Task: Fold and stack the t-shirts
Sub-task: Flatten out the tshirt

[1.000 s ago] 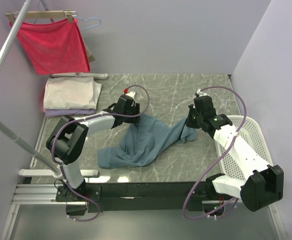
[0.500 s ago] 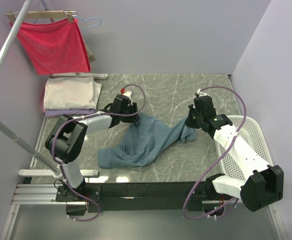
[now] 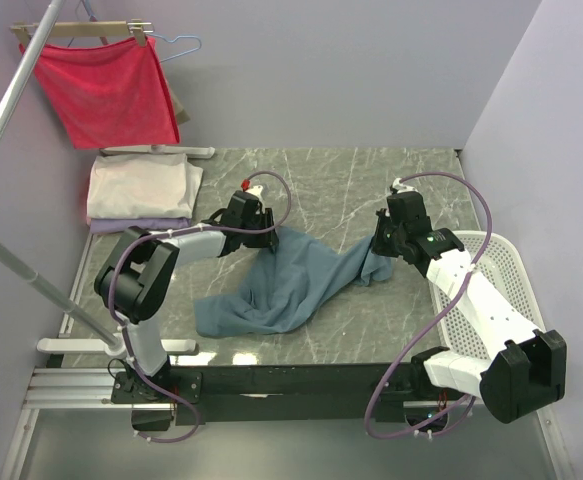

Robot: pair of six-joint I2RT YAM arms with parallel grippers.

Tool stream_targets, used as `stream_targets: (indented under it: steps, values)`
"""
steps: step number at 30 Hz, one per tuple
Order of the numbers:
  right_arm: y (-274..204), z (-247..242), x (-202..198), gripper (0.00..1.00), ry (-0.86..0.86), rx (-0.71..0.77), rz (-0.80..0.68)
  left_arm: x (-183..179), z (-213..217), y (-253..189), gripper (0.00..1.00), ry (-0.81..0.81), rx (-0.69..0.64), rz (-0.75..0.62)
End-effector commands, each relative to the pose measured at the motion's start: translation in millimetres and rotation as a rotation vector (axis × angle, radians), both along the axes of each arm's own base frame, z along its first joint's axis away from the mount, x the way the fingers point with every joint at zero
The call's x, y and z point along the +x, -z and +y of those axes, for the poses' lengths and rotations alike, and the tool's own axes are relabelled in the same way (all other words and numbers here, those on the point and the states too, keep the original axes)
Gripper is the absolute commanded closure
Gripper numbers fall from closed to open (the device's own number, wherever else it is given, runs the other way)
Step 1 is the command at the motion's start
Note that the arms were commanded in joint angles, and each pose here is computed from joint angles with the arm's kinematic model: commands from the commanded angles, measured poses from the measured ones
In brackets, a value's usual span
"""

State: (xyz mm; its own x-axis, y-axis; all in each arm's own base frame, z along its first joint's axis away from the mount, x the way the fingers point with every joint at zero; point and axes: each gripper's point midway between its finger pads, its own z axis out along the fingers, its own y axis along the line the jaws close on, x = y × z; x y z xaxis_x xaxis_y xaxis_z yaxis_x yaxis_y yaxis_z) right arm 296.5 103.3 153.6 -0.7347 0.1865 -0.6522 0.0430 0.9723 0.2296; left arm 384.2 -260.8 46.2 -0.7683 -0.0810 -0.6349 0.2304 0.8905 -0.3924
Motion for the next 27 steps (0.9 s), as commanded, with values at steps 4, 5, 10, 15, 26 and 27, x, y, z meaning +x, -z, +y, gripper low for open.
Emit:
stream_targets:
  steps: [4,5,10,15,26,27]
  values:
    - [-15,1,12,0.89,-0.003,-0.002,-0.061,2,-6,5,0.58,0.006,-0.03,0.003]
    - [-14,1,12,0.89,0.0,-0.003,-0.06,2,-6,7,0.59,0.007,-0.029,0.008]
    - [-14,0,11,0.89,0.0,-0.007,-0.06,-1,-8,9,0.61,0.019,-0.04,0.018]
    - [-12,0,11,0.89,0.001,-0.009,-0.056,-1,-11,6,0.7,0.028,-0.052,0.017]
    - [-11,0,12,0.89,0.001,-0.009,-0.051,0,-6,-21,0.99,0.014,-0.047,-0.03]
    - [-10,0,12,0.89,0.001,-0.009,-0.049,0,-6,-23,0.99,0.017,-0.045,-0.034]
